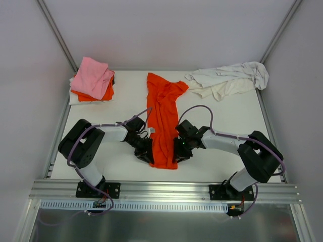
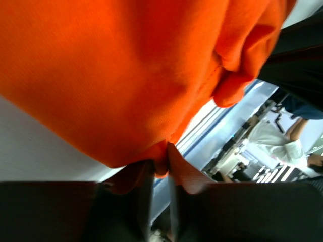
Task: Fold and stack the t-shirts
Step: Grab the bottom of the folded rectangular tshirt with both arms
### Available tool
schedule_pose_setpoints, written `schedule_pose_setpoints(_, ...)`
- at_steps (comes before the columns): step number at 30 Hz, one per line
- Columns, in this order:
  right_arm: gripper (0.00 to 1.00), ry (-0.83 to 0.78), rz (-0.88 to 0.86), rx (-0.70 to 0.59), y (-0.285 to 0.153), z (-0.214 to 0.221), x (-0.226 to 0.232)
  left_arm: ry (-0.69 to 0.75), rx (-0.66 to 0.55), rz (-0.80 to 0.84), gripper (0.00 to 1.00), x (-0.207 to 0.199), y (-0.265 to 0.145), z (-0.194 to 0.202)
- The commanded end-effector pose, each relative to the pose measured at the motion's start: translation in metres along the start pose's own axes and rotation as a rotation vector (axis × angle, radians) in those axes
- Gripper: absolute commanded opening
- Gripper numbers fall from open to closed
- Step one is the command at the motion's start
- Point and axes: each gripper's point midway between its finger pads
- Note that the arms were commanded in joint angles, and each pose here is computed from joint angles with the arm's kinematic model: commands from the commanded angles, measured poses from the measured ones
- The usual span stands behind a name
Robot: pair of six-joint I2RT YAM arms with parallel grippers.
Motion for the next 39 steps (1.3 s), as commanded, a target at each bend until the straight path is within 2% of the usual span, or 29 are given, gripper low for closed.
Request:
schedule_pose_setpoints(1,0.26,0.0,-0.004,-0.022,0.001,-0.004,0.004,0.028,-0.019,-0.021,0.13,0.003,0.003,-0.007)
schedule_pose_setpoints(5,0.22,0.001,-0.009,-0.02,0.001,-0.004,0.006,0.028,-0.017,-0.026,0.0,0.004,0.002,-0.006)
schedule_pose_setpoints(14,0.0,-0.008,-0.028,-0.008,-0.008,0.0,0.013,0.038,-0.028,-0.027,0.0,-0.004,-0.003,-0.012)
schedule_pose_setpoints(24,0.01,-0.034,-0.01,0.03,-0.035,0.021,0.002,0.051,-0.04,-0.022,0.0,-0.021,-0.017,-0.013)
schedule_pose_setpoints(39,0.0,-0.037,-0.009,0.105,-0.071,0.061,-0.018,0.036,-0.04,-0.01,0.0,-0.054,-0.049,0.011)
Point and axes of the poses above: each gripper's point midway between its finger pads, its own y axis out along the fingers, its own x axis along the line the jaws close on, z = x × y, and after that the axes turned 13 degrees about y, right-handed
